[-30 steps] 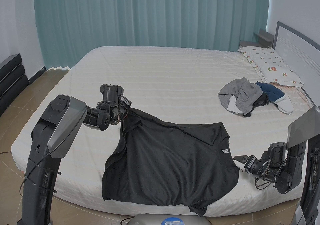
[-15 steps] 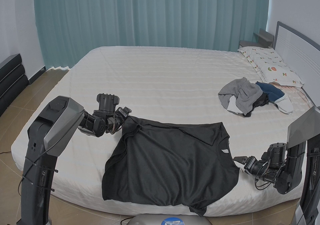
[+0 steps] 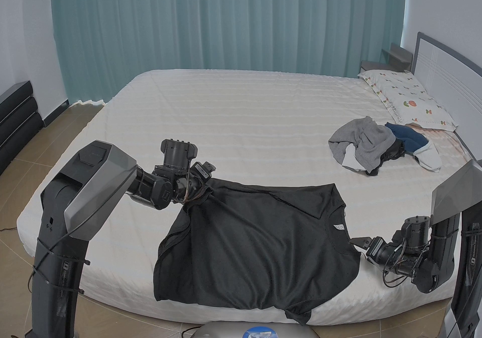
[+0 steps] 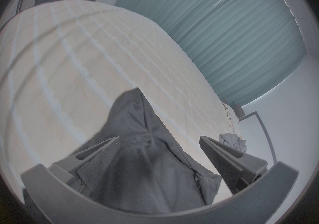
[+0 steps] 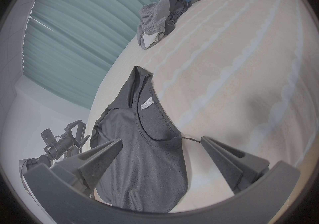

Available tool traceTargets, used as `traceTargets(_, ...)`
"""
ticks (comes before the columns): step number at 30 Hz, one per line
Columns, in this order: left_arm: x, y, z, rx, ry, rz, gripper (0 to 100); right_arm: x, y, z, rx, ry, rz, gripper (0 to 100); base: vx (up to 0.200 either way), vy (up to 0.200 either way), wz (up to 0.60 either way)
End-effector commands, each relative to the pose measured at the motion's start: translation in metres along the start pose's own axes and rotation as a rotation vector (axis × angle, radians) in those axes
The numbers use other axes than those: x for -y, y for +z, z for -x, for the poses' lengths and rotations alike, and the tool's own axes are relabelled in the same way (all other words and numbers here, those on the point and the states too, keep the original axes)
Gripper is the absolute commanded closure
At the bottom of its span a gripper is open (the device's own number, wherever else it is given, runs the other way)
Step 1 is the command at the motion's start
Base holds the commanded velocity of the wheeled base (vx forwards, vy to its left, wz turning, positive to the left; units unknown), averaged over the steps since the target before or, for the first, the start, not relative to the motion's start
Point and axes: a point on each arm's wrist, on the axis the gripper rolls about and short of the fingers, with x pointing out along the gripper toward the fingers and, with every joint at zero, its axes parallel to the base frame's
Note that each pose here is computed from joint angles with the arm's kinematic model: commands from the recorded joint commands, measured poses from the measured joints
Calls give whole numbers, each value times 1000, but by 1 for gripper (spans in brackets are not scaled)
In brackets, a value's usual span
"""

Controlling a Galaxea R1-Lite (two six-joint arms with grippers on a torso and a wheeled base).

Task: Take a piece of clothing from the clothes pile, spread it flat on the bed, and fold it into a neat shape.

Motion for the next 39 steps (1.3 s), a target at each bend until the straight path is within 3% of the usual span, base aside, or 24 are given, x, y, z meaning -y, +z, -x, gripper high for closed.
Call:
traceTargets(1, 4, -18, -5, -29, -2, -3, 0, 0, 0, 0, 5, 7, 2, 0, 0, 0, 0)
traceTargets(12, -12, -35, -22, -54, 34, -17, 0, 0, 0, 0, 4, 5, 2, 0, 0, 0, 0)
traceTargets(19, -16, -32, -39, 17, 67, -12, 0, 1, -1, -1, 1, 0, 2, 0, 0, 0, 0)
traceTargets(20, -17, -32, -40, 21, 73, -12, 100, 1, -1, -1, 1, 0, 2, 0, 0, 0, 0)
traceTargets(28, -15, -9, -42, 117, 98, 11, 100, 2, -1, -2, -1, -2, 1, 0, 0, 0, 0)
traceTargets(39, -27, 67, -37, 315, 93, 88, 100, 1, -2, -2, -2, -1, 1, 0, 0, 0, 0)
